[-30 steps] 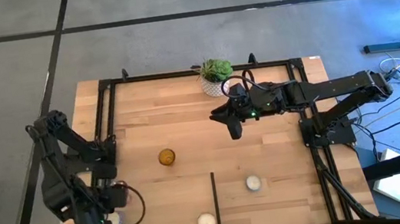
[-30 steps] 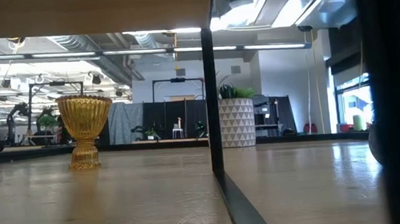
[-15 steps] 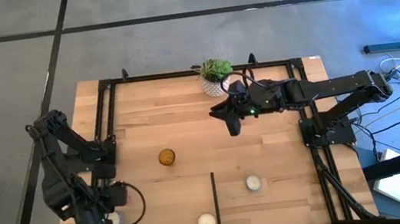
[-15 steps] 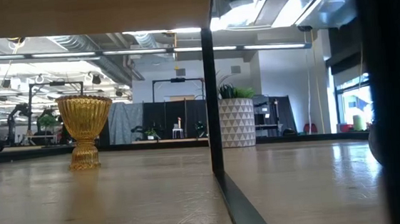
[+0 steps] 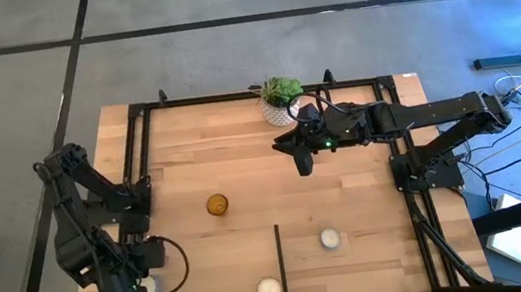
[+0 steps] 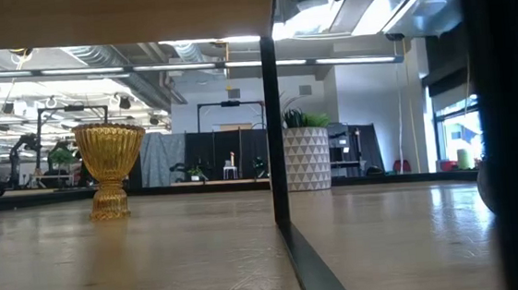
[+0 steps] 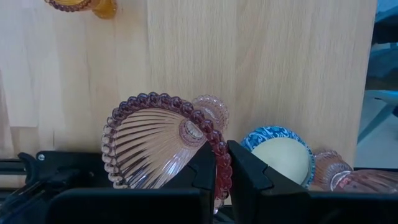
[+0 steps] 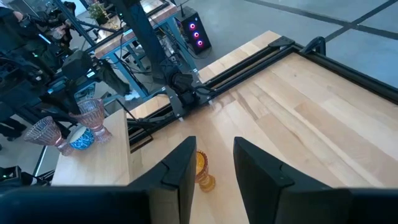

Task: Pick & Place candle stick holders
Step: Put the pink glass on the shelf

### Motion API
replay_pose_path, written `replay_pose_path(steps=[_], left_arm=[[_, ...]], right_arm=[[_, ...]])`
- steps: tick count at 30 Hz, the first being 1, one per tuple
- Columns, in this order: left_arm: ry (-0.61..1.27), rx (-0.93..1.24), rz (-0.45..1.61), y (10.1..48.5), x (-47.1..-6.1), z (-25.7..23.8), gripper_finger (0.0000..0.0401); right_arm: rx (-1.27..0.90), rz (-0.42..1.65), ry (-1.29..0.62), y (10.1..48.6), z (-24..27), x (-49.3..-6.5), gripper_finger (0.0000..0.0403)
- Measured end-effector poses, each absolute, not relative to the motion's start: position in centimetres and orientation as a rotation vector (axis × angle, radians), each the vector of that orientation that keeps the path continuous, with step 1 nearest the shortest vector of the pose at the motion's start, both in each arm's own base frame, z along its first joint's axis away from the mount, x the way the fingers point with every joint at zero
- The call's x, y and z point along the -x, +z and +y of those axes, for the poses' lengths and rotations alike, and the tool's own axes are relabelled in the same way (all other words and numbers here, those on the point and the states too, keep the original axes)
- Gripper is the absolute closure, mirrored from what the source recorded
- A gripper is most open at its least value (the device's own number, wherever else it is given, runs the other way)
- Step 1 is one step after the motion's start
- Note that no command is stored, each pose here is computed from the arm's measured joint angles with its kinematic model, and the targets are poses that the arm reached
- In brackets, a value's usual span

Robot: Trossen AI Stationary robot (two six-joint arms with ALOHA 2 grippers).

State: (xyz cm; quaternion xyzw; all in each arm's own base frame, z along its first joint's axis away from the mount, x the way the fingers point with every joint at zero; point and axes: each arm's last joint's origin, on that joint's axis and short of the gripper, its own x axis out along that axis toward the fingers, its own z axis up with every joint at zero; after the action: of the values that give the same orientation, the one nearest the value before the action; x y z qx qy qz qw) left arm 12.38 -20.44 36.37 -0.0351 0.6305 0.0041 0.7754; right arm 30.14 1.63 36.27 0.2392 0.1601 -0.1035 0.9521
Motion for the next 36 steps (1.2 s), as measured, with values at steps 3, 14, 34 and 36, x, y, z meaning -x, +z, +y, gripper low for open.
replay_pose_path(steps=[3, 14, 34, 36], left_arm=[[0.009, 0.085, 1.373, 36.36, -12.35, -20.45, 0.0382], [0.005, 0.091, 1.385, 36.36, -12.32, -20.47, 0.0361], [0.017, 0.104, 1.386, 36.34, -12.33, -20.49, 0.0318], [0.02, 0.099, 1.389, 36.21, -12.41, -20.62, 0.0318]], right_arm=[[-0.483, 0.328, -0.212, 36.25, 1.6, -30.13, 0.0293], [-0.48, 0.343, -0.219, 36.1, 1.56, -30.07, 0.0292], [-0.477, 0.347, -0.223, 36.06, 1.19, -30.08, 0.0292], [-0.477, 0.346, -0.223, 36.07, 1.19, -30.07, 0.0292]])
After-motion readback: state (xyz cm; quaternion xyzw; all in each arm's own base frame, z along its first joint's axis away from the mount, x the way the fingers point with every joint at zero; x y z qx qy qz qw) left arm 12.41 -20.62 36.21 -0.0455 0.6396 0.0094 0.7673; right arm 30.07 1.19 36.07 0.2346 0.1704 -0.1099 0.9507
